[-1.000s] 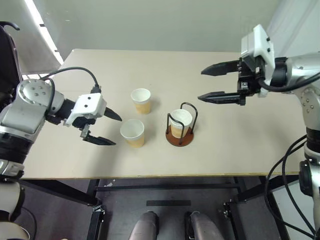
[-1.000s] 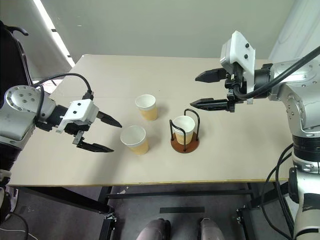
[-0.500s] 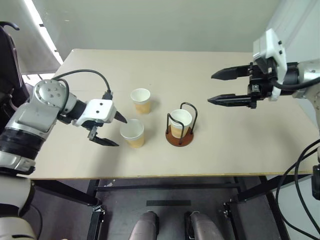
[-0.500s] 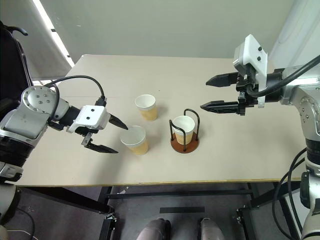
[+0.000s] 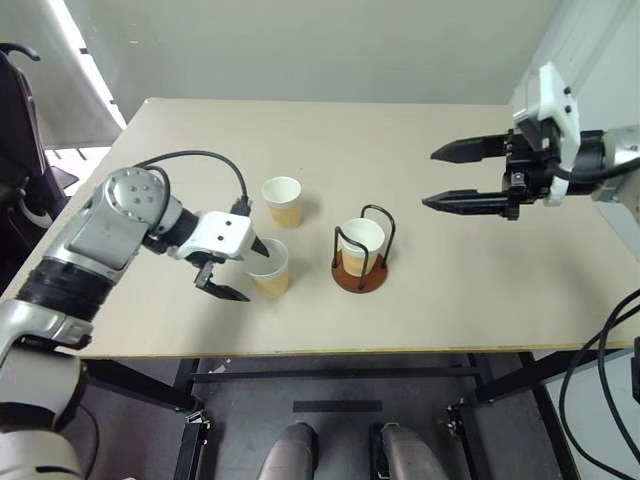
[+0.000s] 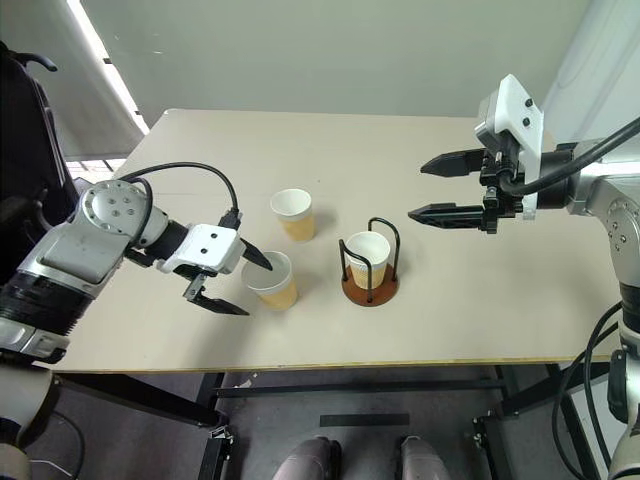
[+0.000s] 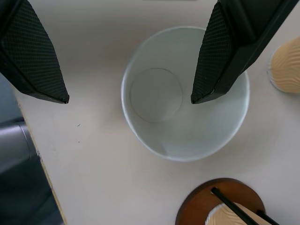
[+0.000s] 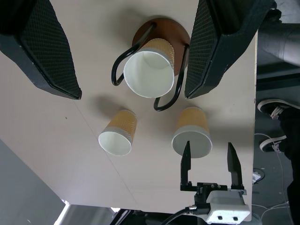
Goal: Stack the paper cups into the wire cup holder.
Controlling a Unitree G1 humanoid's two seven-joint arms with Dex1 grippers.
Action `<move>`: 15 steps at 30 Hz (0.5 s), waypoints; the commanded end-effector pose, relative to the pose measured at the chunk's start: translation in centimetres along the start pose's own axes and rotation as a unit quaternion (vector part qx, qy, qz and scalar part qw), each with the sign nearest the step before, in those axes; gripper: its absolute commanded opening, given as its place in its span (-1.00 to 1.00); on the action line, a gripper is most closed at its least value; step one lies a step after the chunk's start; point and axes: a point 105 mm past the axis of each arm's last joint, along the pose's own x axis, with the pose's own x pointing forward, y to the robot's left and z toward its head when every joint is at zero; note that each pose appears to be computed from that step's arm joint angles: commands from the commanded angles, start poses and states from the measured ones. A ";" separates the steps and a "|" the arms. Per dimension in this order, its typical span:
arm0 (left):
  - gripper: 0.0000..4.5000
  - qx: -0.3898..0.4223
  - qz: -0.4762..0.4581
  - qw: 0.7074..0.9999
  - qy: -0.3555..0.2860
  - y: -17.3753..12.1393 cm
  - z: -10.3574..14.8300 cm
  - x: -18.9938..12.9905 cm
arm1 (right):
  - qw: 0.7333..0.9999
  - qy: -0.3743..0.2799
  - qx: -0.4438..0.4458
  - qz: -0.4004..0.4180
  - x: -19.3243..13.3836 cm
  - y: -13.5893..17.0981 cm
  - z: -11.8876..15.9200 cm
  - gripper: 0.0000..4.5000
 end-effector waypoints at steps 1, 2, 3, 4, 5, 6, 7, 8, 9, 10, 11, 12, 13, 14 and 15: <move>1.00 0.022 0.011 1.000 0.013 0.6 0.2 -0.8 | 1.000 -0.011 -0.022 -0.015 -0.9 0.0 1.1 0.57; 0.92 0.023 0.015 1.000 0.012 0.8 0.2 -0.7 | 1.000 -0.010 -0.021 -0.016 -0.9 0.1 1.1 0.58; 0.83 0.023 0.018 1.000 0.011 0.9 0.2 -0.6 | 1.000 -0.010 -0.021 -0.016 -0.9 0.1 1.0 0.59; 0.74 0.024 0.021 0.999 0.010 1.1 0.2 -0.5 | 1.000 -0.010 -0.021 -0.016 -0.9 0.1 1.0 0.59; 0.58 0.027 0.024 0.999 0.010 1.2 0.3 -0.5 | 1.000 -0.009 -0.022 -0.016 -0.9 0.1 1.0 0.59; 0.44 0.028 0.027 0.999 0.008 1.3 0.3 -0.4 | 1.000 -0.008 -0.022 -0.016 -0.9 0.1 0.9 0.59; 0.27 0.033 0.029 0.999 0.006 1.4 0.4 -0.3 | 1.000 -0.007 -0.021 -0.017 -0.9 0.1 0.8 0.59; 0.11 0.036 0.030 0.999 0.004 1.4 0.5 -0.3 | 1.000 -0.004 -0.021 -0.018 -0.9 0.0 0.7 0.59; -0.05 0.039 0.031 0.999 0.002 1.5 0.7 -0.3 | 1.000 0.000 -0.020 -0.017 -1.0 0.1 0.5 0.59; -0.21 0.041 0.032 0.999 0.000 1.6 0.8 -0.3 | 1.000 0.004 -0.019 -0.017 -1.0 0.1 0.3 0.59; -0.37 0.042 0.036 0.998 -0.002 1.8 0.9 -0.5 | 1.000 0.007 -0.017 -0.014 -1.0 0.2 0.2 0.59; -0.53 0.043 0.039 0.998 -0.004 2.0 1.0 -0.6 | 1.000 0.010 -0.017 -0.012 -1.1 0.2 0.1 0.59; -0.71 0.042 0.041 0.998 -0.004 2.1 1.1 -0.8 | 1.000 0.014 -0.017 -0.011 -1.2 0.2 -0.1 0.59; -0.85 0.042 0.042 0.998 -0.005 2.3 1.2 -1.0 | 1.000 0.019 -0.017 -0.010 -1.2 0.2 -0.2 0.59; -1.00 0.039 0.045 0.998 -0.007 2.5 1.3 -1.2 | 1.000 0.023 -0.017 -0.010 -1.3 0.1 -0.3 0.59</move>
